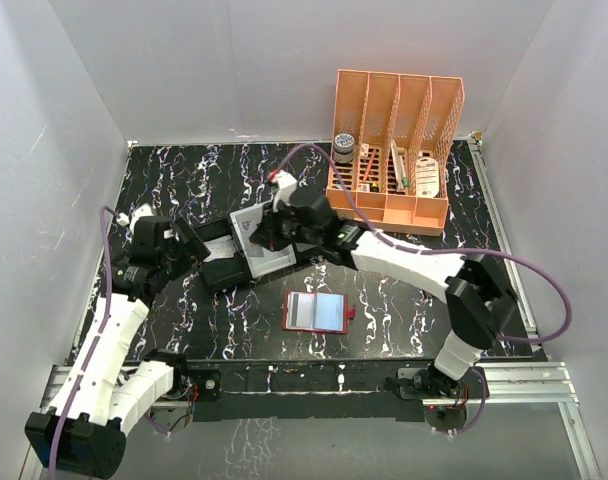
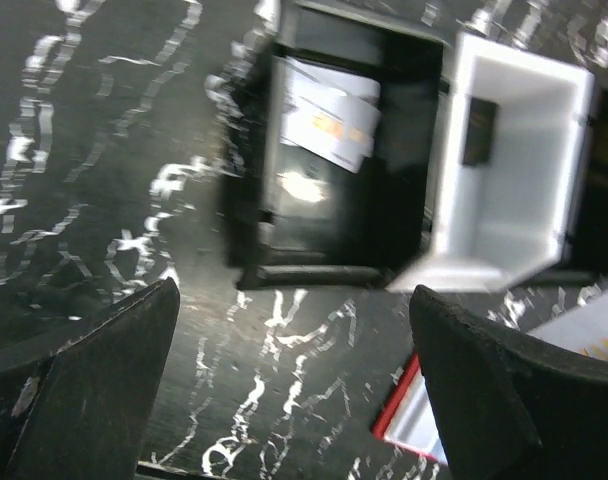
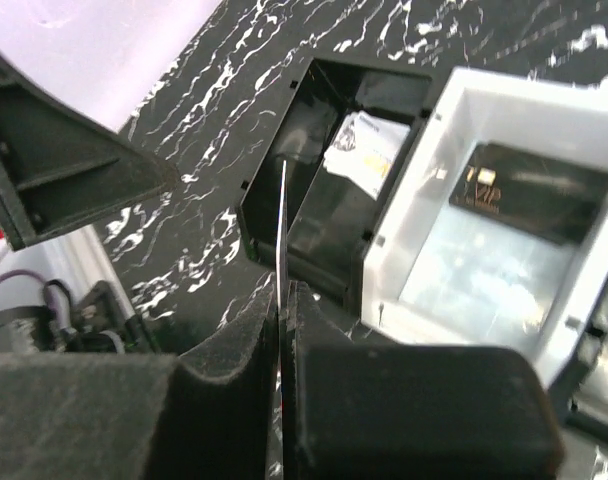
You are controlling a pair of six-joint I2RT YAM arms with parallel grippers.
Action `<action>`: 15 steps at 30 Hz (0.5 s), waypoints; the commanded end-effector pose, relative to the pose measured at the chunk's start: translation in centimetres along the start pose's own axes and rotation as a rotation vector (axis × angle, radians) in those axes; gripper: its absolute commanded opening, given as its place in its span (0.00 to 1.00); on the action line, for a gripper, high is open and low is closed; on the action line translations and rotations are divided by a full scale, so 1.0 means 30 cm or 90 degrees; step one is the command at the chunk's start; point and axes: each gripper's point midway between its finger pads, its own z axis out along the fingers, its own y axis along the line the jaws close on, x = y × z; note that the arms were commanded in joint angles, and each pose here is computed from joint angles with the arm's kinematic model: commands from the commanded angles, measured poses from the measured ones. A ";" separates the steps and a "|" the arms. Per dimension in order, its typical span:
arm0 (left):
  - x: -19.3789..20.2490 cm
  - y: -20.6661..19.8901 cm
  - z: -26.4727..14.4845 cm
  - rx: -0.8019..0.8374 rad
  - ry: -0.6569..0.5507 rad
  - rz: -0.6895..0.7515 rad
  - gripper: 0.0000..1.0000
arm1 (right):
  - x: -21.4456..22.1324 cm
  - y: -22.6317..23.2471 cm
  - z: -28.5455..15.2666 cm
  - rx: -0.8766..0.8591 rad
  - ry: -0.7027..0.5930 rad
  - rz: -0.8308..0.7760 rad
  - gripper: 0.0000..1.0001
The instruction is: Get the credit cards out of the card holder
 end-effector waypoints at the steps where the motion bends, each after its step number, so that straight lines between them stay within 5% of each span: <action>1: -0.051 0.155 0.006 -0.139 -0.007 -0.009 0.99 | -0.085 0.014 0.089 0.070 -0.048 -0.157 0.00; 15: -0.049 0.287 -0.015 -0.164 -0.074 -0.083 0.99 | -0.037 -0.010 0.409 0.129 -0.014 -0.344 0.00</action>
